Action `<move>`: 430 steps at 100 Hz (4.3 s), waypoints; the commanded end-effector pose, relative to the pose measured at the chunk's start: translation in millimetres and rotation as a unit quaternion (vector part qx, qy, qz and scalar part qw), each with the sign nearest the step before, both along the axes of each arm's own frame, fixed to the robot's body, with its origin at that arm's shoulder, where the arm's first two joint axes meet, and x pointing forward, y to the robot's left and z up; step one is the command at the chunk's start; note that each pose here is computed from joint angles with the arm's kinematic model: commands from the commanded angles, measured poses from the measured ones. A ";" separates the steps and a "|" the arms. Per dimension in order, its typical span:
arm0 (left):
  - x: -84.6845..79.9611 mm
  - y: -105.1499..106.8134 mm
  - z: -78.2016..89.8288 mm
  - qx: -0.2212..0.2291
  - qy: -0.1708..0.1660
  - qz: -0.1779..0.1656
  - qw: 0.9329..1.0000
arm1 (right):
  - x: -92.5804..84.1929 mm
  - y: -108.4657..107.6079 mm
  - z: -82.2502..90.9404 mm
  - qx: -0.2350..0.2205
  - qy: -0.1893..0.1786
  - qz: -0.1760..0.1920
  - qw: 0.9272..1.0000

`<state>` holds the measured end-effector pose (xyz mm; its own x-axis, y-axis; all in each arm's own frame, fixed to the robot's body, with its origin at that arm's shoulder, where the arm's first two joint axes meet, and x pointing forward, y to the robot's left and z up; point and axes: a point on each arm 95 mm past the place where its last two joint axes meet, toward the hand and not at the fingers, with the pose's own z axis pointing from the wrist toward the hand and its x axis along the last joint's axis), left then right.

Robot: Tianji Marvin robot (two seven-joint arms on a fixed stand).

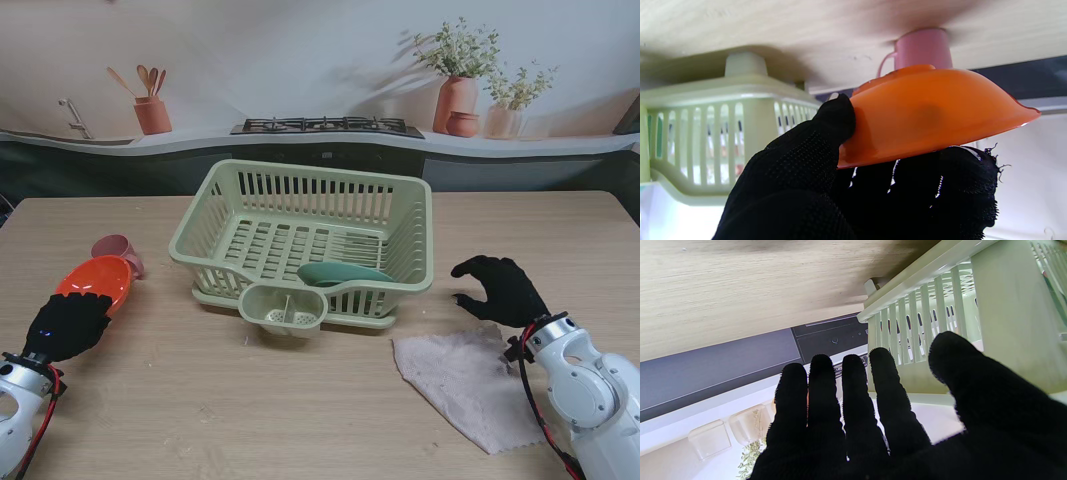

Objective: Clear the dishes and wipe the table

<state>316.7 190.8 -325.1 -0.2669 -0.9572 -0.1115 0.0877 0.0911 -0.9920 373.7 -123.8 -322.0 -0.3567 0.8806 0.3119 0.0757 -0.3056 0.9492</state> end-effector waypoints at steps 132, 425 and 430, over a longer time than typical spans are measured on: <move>93.5 -6.7 122.8 -0.078 -0.026 -0.099 0.992 | 0.1 -0.3 -1.3 0.001 -0.001 0.004 1.000; 217.9 -261.0 151.2 -0.121 0.245 -0.247 0.930 | -1.5 -10.9 -2.3 0.008 -0.011 0.000 1.000; 219.6 -263.9 149.6 -0.123 0.250 -0.248 0.928 | -1.5 -10.7 -2.7 0.008 -0.011 0.000 1.000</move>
<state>534.2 -64.7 -182.5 -0.6332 -0.6921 0.3465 -0.4163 -0.0728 -0.9063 373.6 -136.6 -321.5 -0.3597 0.8773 0.3177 0.0374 -0.3267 0.9444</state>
